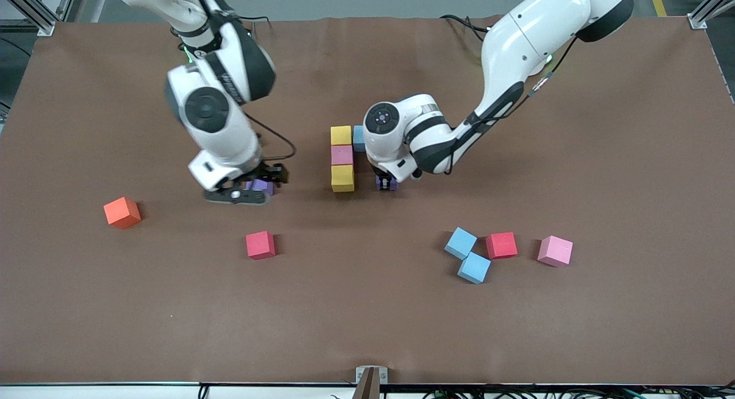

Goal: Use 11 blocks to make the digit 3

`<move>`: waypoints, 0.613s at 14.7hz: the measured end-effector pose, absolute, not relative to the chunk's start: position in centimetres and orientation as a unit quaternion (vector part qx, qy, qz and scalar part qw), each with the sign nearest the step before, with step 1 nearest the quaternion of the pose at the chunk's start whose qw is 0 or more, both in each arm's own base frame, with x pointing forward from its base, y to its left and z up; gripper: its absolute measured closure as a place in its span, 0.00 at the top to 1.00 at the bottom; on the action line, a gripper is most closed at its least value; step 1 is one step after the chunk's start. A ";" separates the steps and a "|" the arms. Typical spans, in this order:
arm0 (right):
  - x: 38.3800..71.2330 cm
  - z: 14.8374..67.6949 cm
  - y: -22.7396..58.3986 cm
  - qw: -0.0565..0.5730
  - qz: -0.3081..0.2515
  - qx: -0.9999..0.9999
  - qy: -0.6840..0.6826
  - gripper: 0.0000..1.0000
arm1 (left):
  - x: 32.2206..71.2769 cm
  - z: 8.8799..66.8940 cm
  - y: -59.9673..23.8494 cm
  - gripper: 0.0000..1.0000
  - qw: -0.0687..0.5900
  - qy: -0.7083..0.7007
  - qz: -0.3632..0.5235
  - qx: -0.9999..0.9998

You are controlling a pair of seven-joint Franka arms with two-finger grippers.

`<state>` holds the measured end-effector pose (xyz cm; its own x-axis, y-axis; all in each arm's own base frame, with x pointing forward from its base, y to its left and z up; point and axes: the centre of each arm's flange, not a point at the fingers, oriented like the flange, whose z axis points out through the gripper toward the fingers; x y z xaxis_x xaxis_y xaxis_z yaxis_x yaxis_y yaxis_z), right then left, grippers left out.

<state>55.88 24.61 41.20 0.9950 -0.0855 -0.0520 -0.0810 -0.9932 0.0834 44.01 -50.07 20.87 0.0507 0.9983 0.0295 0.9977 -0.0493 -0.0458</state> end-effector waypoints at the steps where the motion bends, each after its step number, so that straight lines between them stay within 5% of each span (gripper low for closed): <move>1: 56.5 42.2 22.5 0.043 -0.034 0.997 -0.049 1.00 | 43.6 20.9 -50.5 0.61 0.026 -0.686 0.006 -0.727; 9: 61.0 45.5 7.2 0.031 -0.038 0.999 0.013 1.00 | 45.0 20.4 -51.9 0.63 0.001 -0.696 0.018 -0.718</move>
